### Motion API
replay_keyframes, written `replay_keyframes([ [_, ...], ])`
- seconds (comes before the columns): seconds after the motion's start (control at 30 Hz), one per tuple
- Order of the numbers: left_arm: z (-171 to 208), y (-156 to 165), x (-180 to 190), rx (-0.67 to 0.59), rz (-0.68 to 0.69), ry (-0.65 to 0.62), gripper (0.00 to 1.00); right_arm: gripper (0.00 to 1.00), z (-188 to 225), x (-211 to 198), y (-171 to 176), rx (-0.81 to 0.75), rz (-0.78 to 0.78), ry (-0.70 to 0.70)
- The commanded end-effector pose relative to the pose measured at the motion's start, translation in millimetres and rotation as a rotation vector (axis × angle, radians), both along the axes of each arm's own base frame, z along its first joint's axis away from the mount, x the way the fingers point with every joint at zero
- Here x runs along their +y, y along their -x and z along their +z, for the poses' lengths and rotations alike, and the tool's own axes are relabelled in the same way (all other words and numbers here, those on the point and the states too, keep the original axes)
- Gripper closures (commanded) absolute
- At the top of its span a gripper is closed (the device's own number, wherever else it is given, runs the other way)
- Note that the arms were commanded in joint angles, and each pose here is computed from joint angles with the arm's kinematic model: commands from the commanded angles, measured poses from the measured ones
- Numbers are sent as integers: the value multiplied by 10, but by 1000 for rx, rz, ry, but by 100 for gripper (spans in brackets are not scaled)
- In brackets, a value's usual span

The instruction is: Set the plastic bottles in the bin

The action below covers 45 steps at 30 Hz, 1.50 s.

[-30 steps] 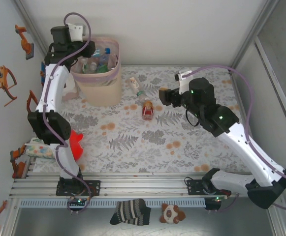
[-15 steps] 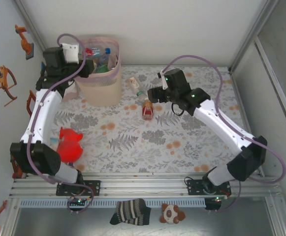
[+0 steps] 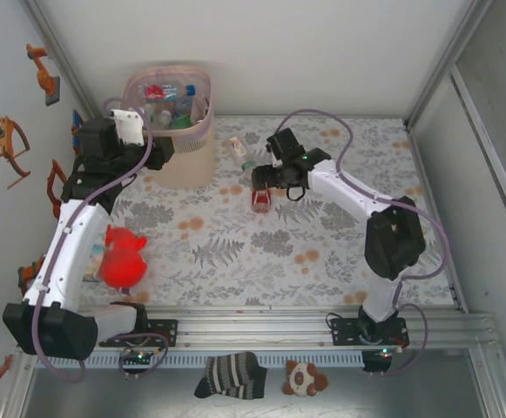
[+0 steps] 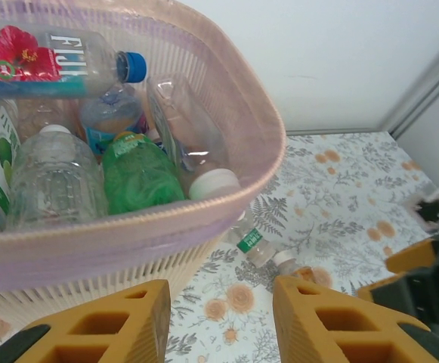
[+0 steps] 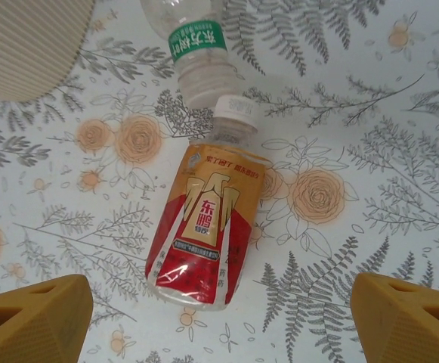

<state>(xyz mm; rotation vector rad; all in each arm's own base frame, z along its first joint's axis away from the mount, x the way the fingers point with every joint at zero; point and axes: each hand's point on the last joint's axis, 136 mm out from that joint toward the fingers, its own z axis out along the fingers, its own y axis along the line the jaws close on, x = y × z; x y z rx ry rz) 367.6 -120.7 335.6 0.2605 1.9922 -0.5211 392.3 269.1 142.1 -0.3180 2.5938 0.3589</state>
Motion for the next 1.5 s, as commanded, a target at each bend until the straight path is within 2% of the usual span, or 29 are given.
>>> replay_keyframes([
  [0.0,-1,102,-12,14,3,24,60,13,-97,69,-67,46,-49,-31],
  [0.33,-132,232,41,50,36,21,60,15,-630,249,-211,136,-72,-38],
  [0.63,-132,293,74,54,47,13,60,19,-876,300,-273,161,-87,-35],
  [0.87,-138,343,72,61,45,21,60,30,-949,275,-282,163,-92,-15],
  [1.03,-122,351,90,55,51,12,61,39,-848,234,-263,137,-95,-17],
  [1.3,-103,320,95,49,57,21,60,41,-461,73,-155,59,-91,-14],
  [1.47,-97,291,131,47,76,31,60,41,-36,-27,-85,-40,-64,-29],
])
